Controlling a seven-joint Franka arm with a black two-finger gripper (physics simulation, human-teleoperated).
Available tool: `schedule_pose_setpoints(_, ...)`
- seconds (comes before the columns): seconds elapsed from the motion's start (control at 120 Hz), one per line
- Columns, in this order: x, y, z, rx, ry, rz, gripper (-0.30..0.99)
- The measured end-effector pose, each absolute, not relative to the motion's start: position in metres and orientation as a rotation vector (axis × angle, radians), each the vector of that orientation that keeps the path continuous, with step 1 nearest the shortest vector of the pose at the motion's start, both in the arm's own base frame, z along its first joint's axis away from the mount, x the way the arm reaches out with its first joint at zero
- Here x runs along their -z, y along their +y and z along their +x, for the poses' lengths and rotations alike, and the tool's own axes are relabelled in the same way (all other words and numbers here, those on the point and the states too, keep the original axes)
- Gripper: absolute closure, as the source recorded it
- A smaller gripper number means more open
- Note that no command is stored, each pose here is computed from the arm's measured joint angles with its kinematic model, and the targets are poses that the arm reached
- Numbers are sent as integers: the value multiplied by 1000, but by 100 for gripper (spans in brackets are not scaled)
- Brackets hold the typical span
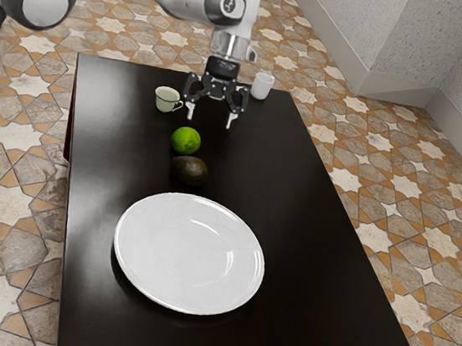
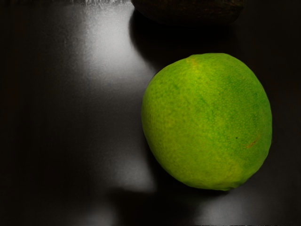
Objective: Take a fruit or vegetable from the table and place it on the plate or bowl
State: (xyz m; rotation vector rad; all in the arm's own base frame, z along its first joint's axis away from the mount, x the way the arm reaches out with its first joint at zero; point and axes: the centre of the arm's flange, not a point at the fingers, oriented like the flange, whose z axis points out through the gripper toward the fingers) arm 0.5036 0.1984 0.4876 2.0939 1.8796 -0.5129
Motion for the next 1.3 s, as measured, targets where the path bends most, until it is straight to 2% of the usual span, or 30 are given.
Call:
schedule_pose_setpoints(0.117,-494,203,495,468,1854,2103,0)
schedule_pose_setpoints(0.183,-522,199,485,405,1852,2112,0)
schedule_pose_setpoints(0.35,-545,137,497,409,1875,2149,0)
schedule_pose_setpoints(0.533,-530,158,493,471,2099,1948,0)
schedule_pose_setpoints(0.8,-456,227,490,622,2384,1627,0)
schedule_pose_setpoints(0.95,-434,227,501,583,2338,1763,0)
schedule_pose_setpoints(1.033,-429,228,505,537,2290,1839,-5)
schedule_pose_setpoints(1.1,-429,237,504,496,2265,1866,0)
schedule_pose_setpoints(1.208,-426,244,505,455,2220,1913,0)
schedule_pose_setpoints(1.3,-427,223,517,432,2138,2004,0)
